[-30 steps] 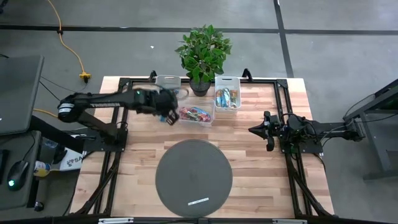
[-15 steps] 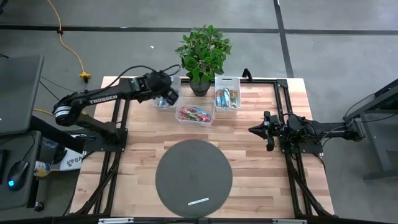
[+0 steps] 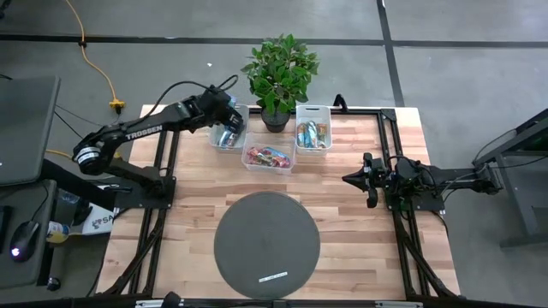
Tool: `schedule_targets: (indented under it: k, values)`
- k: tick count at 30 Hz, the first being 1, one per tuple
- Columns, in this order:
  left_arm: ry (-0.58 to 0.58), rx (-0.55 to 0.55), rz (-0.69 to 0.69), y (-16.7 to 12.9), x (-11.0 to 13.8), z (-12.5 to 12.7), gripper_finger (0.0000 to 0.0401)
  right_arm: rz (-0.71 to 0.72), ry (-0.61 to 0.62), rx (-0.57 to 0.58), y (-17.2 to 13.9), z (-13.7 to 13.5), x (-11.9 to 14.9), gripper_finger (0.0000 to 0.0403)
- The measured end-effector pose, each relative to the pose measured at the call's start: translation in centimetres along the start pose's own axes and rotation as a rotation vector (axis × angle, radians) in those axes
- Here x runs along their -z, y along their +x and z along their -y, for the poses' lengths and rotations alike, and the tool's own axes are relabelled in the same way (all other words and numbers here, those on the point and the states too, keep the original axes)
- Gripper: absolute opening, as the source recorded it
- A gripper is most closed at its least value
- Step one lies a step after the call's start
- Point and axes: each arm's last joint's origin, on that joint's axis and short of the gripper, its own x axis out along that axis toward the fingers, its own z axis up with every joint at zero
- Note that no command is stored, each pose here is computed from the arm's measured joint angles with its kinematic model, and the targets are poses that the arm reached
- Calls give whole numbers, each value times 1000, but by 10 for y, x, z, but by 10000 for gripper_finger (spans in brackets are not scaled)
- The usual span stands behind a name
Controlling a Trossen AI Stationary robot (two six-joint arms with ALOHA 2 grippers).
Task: Pick and place Granola Bars by type
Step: Put the blue granola bar into the gray bin
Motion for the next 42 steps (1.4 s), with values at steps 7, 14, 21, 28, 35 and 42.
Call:
schedule_targets:
  k: [7,14,21,28,35,42]
  values:
    - [-84,91,-162,38,11,-17,30,0,0,0,0,0,0,0]
    - [-138,192,-349,71,26,-24,30,0,0,0,0,0,0,0]
    - [-193,228,-411,84,31,-37,30,0,0,0,0,0,0,0]
    - [-172,225,-406,85,31,-40,30,0,0,0,0,0,0,0]
    - [-172,226,-412,84,31,-39,35,0,0,0,0,0,0,0]
    - [-181,242,-427,84,32,-39,88,0,0,0,0,0,0,0]
